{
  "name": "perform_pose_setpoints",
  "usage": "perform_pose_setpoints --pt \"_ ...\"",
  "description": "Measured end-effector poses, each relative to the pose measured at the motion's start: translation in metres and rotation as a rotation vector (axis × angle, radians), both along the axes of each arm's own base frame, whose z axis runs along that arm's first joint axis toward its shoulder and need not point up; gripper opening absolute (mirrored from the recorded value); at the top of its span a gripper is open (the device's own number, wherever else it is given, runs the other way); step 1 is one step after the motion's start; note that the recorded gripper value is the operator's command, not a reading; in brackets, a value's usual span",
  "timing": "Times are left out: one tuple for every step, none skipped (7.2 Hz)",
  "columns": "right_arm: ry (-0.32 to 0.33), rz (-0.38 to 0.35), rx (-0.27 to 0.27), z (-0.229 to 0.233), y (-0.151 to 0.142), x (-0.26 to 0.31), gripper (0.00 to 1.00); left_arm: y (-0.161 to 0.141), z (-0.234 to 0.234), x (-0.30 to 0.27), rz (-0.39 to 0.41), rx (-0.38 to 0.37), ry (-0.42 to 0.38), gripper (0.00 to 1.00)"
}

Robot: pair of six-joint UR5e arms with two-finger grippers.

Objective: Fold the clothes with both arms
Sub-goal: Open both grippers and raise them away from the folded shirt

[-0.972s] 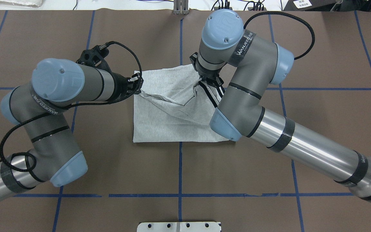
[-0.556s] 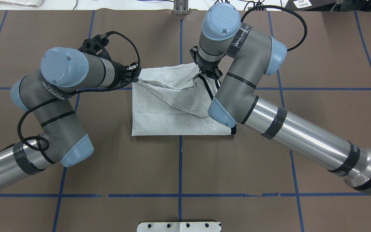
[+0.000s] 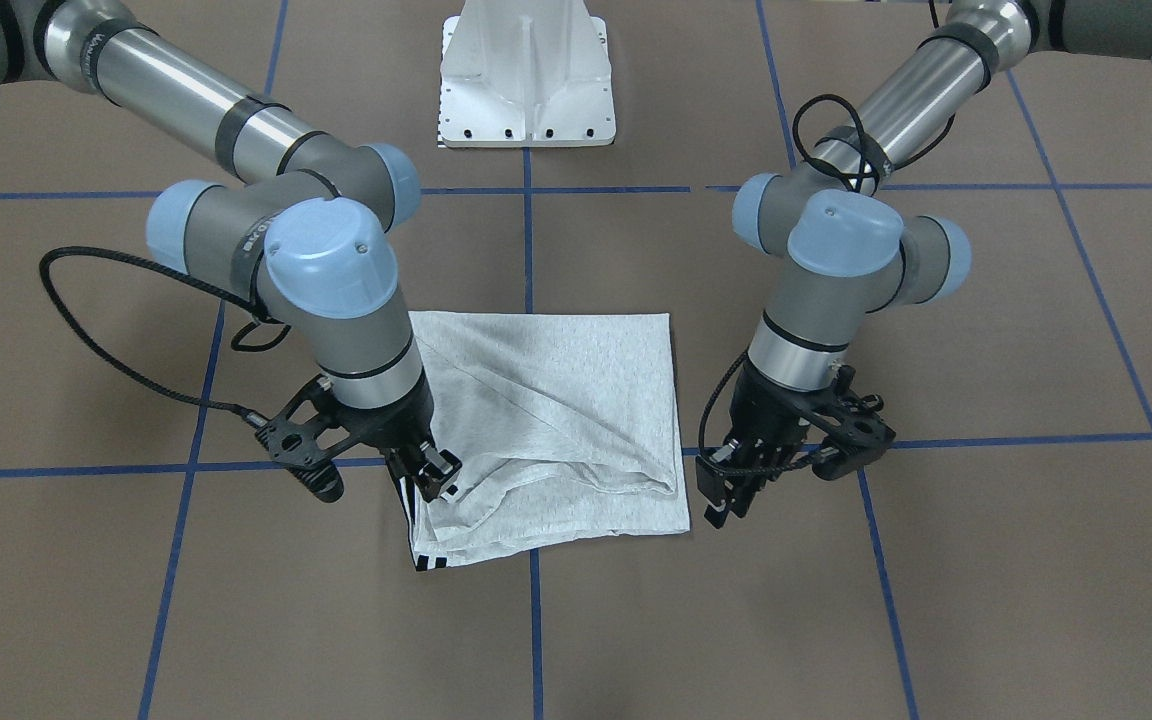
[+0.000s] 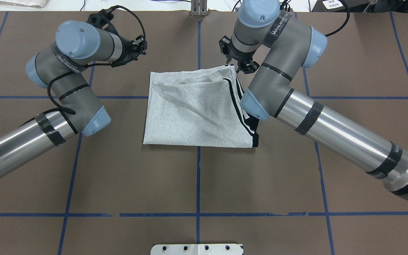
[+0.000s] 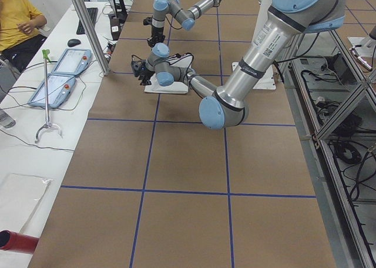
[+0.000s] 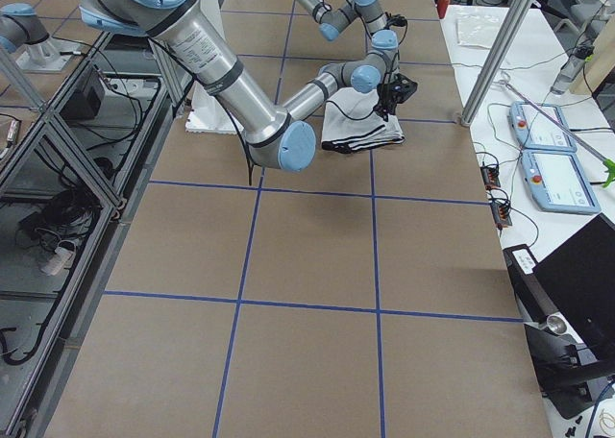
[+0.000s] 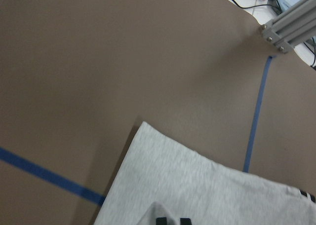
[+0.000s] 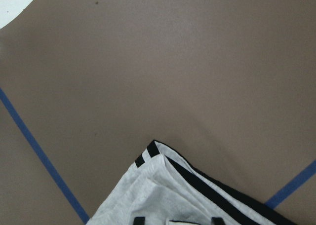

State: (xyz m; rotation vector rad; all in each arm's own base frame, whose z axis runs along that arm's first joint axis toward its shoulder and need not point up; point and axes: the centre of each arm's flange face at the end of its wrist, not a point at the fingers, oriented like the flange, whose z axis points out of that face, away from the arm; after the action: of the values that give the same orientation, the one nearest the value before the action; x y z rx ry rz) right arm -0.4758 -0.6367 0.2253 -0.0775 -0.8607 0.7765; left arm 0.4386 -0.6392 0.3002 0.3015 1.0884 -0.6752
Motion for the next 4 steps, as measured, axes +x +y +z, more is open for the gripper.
perform_pose_setpoints --pt "0.000 -0.016 0.012 0.004 -0.012 0.015 1.00 -0.011 0.006 -0.008 -0.012 0.005 -0.009 0.42" --pt "0.001 -0.025 0.015 0.006 -0.017 0.023 1.00 -0.014 0.009 -0.012 -0.015 0.008 -0.014 0.42" --pt "0.001 -0.030 0.017 0.008 -0.019 0.026 1.00 -0.015 0.010 -0.014 -0.014 0.013 -0.016 0.42" --pt "-0.002 -0.036 0.020 0.008 -0.018 0.027 1.00 -0.013 0.010 -0.015 0.005 0.018 -0.014 0.41"
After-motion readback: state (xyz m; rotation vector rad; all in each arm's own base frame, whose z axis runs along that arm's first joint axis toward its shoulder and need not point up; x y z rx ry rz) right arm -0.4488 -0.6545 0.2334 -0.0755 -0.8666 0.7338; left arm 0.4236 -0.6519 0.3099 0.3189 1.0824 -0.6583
